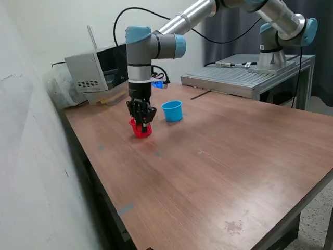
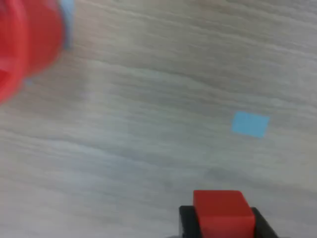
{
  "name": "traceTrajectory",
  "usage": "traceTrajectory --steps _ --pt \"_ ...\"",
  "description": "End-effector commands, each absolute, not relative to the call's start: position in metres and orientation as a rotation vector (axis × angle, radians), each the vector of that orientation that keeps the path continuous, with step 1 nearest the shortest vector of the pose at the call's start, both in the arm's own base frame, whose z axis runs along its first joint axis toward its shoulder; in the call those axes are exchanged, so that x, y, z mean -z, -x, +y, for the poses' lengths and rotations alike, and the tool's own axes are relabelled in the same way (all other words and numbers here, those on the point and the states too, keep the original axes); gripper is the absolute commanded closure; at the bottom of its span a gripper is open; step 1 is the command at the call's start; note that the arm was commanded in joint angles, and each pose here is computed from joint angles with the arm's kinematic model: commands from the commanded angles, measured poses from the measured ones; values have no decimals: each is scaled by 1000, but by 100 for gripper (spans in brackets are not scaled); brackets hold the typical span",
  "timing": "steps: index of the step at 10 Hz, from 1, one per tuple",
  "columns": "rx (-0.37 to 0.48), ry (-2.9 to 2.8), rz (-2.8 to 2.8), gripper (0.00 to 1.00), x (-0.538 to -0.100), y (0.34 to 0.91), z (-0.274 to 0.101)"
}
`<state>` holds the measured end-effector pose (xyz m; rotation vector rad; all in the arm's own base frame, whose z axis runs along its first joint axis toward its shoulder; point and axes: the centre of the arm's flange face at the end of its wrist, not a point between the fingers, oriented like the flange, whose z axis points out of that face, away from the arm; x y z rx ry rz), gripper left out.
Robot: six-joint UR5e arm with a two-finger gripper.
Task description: Place red objects in the red bin, and blue objects in the blue bin.
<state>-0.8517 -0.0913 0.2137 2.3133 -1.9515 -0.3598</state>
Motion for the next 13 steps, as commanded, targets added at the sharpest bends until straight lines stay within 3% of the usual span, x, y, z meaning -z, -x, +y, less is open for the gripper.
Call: traceTrajectory --steps 1,2,6,10,11,13 --pt "462 -2184 -2148 100 -243 842 -70" --pt "421 -2114 -2318 100 -236 837 -42" --pt "423 -1985 -2540 100 -230 832 33" --pt "403 -1951 -2574 100 -203 835 59" --pt "385 -1963 -2573 0 -192 836 59" --pt "385 -1962 -2571 0 -191 836 59"
